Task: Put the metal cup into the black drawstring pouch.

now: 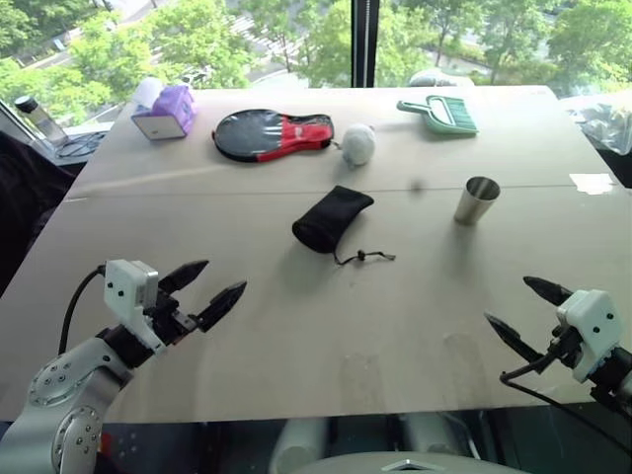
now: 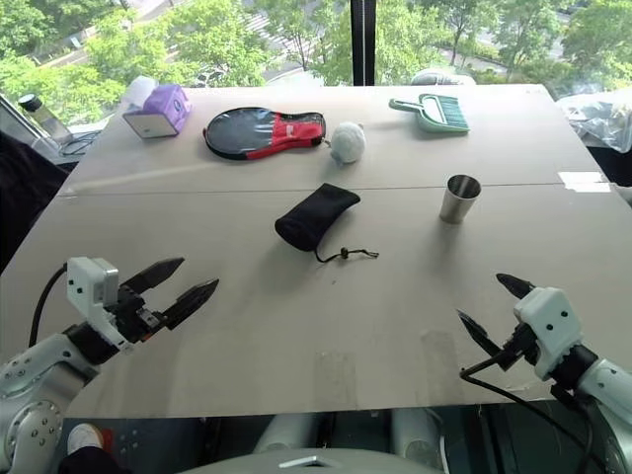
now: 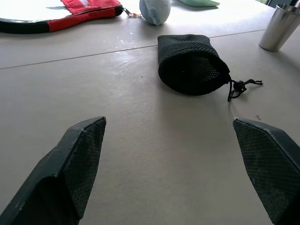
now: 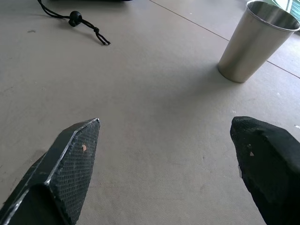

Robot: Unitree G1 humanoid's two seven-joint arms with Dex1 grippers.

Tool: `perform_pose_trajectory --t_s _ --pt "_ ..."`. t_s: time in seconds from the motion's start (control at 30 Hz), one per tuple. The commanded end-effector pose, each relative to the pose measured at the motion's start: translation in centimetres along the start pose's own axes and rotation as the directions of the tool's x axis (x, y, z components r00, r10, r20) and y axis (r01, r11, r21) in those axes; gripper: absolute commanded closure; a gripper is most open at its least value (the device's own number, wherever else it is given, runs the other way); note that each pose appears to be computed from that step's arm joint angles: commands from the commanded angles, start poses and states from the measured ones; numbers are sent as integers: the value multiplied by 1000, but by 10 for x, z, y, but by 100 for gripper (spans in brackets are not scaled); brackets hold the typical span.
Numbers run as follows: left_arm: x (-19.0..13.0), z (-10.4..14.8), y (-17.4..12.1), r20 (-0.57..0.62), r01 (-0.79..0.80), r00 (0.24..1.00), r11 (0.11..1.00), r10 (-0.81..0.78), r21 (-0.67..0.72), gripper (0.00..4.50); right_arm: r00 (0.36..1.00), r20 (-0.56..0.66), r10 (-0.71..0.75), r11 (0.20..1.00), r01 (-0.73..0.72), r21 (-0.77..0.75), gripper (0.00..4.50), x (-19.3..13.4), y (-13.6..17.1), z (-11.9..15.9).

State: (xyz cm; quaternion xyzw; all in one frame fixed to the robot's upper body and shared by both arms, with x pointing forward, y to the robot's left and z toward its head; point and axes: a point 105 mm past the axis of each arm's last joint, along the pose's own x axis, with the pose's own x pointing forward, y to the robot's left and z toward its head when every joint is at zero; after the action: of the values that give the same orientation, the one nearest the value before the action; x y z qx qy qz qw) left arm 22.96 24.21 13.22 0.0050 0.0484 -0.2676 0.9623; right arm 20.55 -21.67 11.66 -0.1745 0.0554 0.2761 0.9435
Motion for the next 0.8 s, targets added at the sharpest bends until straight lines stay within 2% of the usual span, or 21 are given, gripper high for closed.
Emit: perform_pose_trajectory --t_s 0.03,0.2,0.33,0.4,0.47,0.6,0.8 --pt "3 14 5 35 1 999 999 -2 36 2 998 58 18 1000 -16 -25 0 5 6 18" --pt "20 34 9 49 35 998 986 -44 163 2 974 181 137 991 -134 -31 0 14 28 47" --pt "36 45 11 18 72 996 915 -87 396 2 940 259 224 969 -186 -161 0 11 43 67" --pt "52 44 7 -70 123 992 801 -101 586 2 910 311 276 958 -232 -171 0 8 52 75" --pt "66 43 3 -122 162 987 691 -106 704 2 891 342 298 952 -254 -170 0 6 57 81" --pt "88 40 -12 -201 269 963 559 -182 784 2 889 348 297 953 -253 -167 0 5 60 83" --pt "126 46 -18 -213 253 966 365 -147 896 2 907 338 250 966 -211 -149 0 4 60 85"
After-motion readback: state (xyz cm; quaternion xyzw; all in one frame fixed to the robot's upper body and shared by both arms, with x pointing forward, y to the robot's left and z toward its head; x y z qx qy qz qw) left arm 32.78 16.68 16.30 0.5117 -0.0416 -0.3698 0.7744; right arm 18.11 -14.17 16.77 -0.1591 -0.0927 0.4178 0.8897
